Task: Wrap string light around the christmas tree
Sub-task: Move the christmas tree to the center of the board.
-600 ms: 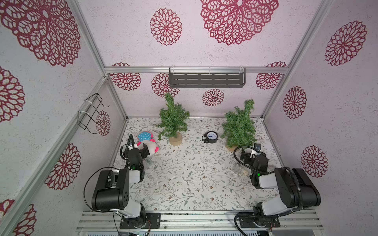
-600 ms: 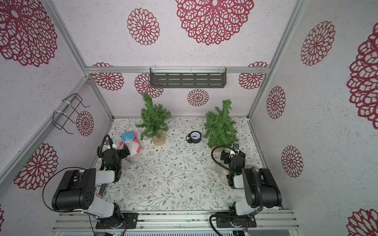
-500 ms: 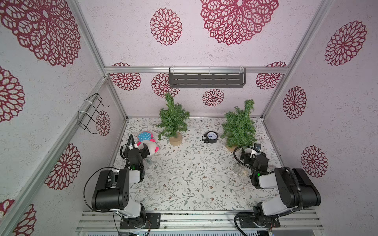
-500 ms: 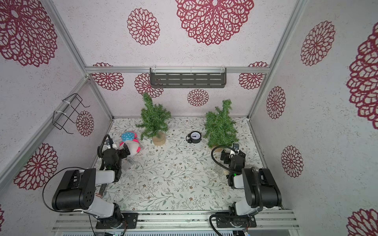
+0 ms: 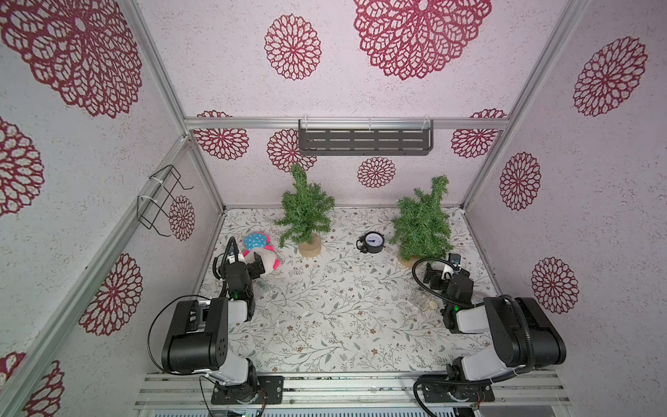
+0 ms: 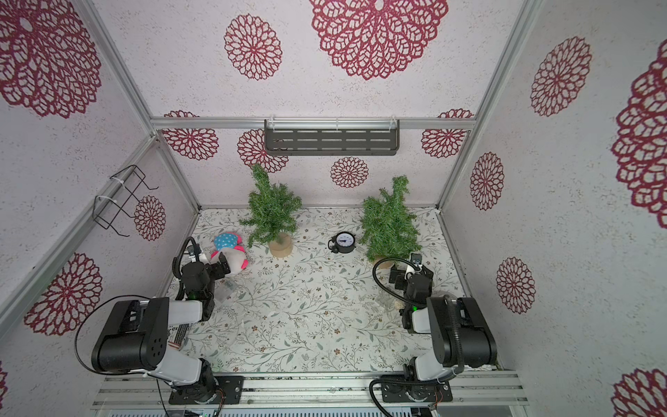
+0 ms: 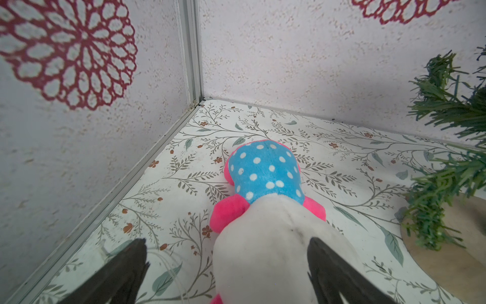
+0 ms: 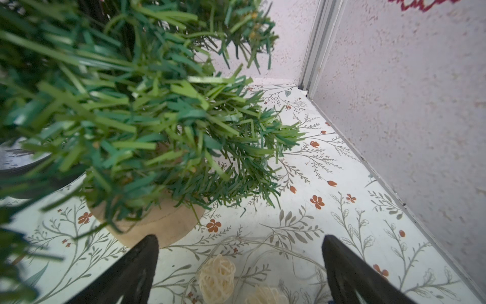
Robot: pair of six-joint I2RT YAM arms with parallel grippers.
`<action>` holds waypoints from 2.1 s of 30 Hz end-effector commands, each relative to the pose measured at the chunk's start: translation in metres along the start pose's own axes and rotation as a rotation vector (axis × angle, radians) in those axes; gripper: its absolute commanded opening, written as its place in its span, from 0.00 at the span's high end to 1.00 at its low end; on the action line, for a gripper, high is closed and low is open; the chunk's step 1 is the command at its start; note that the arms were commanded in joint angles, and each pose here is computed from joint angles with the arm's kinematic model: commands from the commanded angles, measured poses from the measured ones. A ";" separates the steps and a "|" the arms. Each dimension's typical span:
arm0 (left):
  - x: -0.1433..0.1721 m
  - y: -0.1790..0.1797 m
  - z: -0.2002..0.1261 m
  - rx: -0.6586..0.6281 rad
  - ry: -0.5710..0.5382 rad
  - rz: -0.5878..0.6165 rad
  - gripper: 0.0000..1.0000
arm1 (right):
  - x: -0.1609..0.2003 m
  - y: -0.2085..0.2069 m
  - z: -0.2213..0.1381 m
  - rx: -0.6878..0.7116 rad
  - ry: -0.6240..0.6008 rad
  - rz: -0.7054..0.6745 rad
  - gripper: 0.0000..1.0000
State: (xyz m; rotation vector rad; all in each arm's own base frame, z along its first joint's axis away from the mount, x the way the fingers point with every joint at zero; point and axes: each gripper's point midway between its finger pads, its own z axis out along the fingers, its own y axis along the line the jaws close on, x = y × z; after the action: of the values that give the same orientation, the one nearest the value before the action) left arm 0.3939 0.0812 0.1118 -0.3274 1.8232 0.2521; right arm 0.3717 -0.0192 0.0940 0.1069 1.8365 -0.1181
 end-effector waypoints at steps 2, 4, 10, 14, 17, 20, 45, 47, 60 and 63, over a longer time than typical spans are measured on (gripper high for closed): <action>-0.011 -0.003 0.004 0.010 -0.033 0.014 0.02 | -0.019 0.000 0.004 0.012 -0.060 -0.002 0.01; -0.011 -0.003 0.003 0.010 -0.033 0.015 0.02 | -0.019 -0.001 0.004 0.012 -0.061 -0.002 0.01; -0.010 -0.003 0.003 0.010 -0.032 0.015 0.02 | -0.019 0.000 0.004 0.012 -0.062 -0.002 0.01; -0.011 -0.003 0.003 0.011 -0.033 0.014 0.02 | -0.018 0.000 0.003 0.010 -0.062 0.000 0.01; -0.010 -0.001 0.004 0.012 -0.029 0.006 0.02 | -0.019 -0.001 0.002 0.011 -0.064 0.003 0.01; -0.010 0.001 0.007 0.030 -0.019 -0.016 0.02 | -0.019 -0.001 0.004 0.007 -0.059 0.008 0.01; -0.092 -0.001 -0.073 -0.100 0.247 -0.285 0.02 | -0.063 0.054 -0.076 -0.201 0.317 0.495 0.18; -0.102 -0.009 -0.077 -0.015 0.237 -0.304 0.00 | -0.055 0.053 -0.083 -0.168 0.368 0.488 0.19; -0.184 -0.067 -0.101 0.311 0.312 -0.248 0.02 | -0.028 0.107 -0.127 -0.243 0.567 0.347 0.23; -0.207 -0.103 -0.105 0.427 0.272 -0.175 0.02 | -0.037 0.131 -0.125 -0.292 0.536 0.279 0.22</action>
State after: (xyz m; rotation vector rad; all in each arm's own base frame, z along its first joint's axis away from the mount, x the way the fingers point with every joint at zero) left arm 0.3839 0.0064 0.3356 -0.4006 1.9895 -0.2284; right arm 0.2709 0.1135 0.1432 0.2544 2.3664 0.4236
